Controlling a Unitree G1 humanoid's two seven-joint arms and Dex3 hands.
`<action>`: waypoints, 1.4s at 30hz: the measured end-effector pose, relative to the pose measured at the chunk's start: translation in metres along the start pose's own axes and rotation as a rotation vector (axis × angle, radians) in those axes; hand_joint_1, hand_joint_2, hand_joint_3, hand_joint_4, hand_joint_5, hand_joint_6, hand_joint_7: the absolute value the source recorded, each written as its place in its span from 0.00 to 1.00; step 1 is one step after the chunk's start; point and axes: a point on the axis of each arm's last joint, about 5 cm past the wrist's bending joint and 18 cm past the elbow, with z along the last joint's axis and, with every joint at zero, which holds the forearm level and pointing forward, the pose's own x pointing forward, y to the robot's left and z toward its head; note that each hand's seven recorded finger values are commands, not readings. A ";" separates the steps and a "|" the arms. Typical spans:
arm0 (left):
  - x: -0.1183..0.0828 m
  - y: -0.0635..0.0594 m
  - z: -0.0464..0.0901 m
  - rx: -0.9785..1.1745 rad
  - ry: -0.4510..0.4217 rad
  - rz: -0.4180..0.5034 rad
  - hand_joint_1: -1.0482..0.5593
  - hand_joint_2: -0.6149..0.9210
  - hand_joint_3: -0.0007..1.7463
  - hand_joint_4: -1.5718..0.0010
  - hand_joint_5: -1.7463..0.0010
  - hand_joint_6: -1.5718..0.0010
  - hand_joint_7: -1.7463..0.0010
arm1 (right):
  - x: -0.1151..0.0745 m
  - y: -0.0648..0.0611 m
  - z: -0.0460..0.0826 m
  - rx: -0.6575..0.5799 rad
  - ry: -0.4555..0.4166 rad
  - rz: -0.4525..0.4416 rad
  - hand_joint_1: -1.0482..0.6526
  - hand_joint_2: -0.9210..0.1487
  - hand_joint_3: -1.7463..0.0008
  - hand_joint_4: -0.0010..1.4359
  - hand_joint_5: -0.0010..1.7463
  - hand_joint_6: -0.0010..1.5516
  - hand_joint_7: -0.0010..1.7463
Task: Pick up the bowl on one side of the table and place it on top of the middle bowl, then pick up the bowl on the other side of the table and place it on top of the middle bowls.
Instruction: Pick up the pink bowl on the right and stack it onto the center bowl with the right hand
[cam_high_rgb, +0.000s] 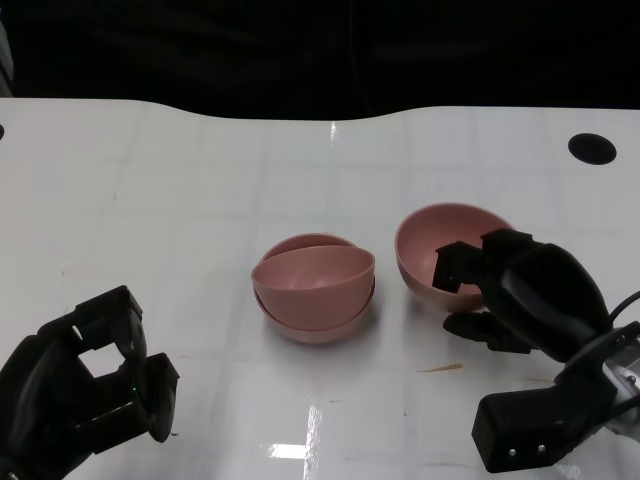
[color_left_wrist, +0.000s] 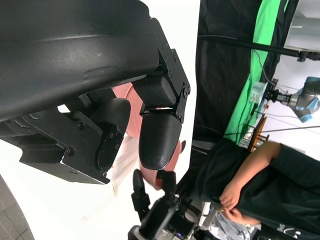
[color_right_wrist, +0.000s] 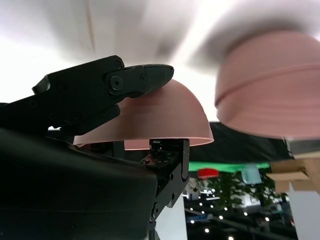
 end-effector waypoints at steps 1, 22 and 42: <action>0.000 0.000 0.000 0.003 0.000 0.001 0.87 1.00 0.89 0.22 0.00 0.43 0.00 | 0.000 -0.003 0.001 -0.003 -0.007 -0.005 0.48 0.00 0.78 0.56 1.00 0.35 1.00; 0.002 -0.003 -0.002 0.002 -0.003 0.000 0.88 1.00 0.87 0.22 0.00 0.42 0.00 | 0.040 -0.080 0.021 -0.077 -0.237 -0.041 0.45 0.02 0.77 0.59 1.00 0.39 1.00; 0.003 -0.004 -0.003 0.017 -0.023 0.010 0.87 1.00 0.85 0.24 0.00 0.43 0.00 | 0.082 -0.066 0.051 -0.011 -0.445 0.098 0.46 0.12 0.77 0.65 1.00 0.48 0.93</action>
